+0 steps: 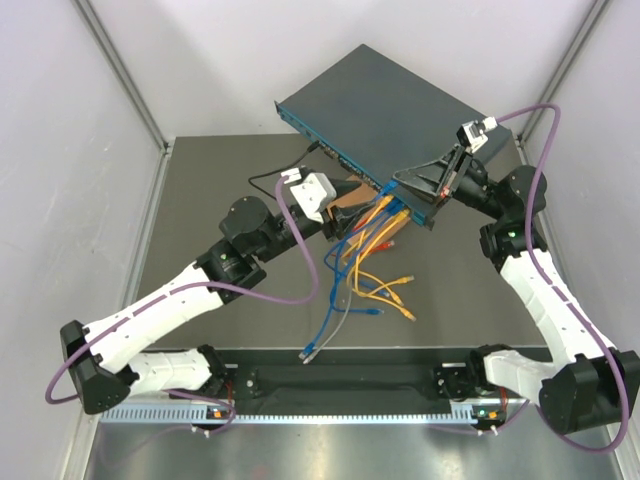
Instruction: Insert the plug into the switch port
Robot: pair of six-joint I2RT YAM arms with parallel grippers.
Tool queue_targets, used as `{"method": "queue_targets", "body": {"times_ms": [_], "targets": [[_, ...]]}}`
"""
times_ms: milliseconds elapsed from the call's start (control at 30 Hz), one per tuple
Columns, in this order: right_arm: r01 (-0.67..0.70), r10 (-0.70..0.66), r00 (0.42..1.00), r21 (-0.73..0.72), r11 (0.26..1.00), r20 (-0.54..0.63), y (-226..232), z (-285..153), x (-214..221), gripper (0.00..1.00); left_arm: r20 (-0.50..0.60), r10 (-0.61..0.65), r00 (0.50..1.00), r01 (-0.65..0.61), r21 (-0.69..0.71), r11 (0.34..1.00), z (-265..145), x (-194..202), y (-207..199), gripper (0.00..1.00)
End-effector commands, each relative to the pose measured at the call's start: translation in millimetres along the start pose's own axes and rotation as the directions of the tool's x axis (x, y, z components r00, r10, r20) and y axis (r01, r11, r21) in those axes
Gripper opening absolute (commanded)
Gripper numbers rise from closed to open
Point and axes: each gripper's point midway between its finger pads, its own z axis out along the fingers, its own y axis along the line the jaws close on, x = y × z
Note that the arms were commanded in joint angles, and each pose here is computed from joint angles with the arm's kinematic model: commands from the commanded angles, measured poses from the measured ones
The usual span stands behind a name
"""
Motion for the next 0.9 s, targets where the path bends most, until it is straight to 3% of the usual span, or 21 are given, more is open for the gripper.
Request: {"method": "queue_targets", "body": {"times_ms": [0,633,800,867], "targets": [[0.069,-0.068,0.997,-0.067,0.995,0.019,31,-1,-5,0.0,0.089,0.017,0.996,-0.017,0.003,1.0,4,-22,0,0.49],[0.08,-0.079,0.997,-0.072,0.994,0.017,35,0,-6,0.0,0.054,0.041,0.998,-0.043,0.039,0.998,11,-3,-6,0.42],[0.076,-0.075,0.997,-0.07,0.995,0.018,33,-1,-5,0.0,0.056,0.04,0.998,-0.042,0.034,0.999,12,-3,-6,0.31],[0.072,-0.071,0.997,-0.068,0.995,0.018,32,-1,-5,0.0,0.054,0.036,0.998,-0.038,0.035,0.999,13,-2,-6,0.22]]}}
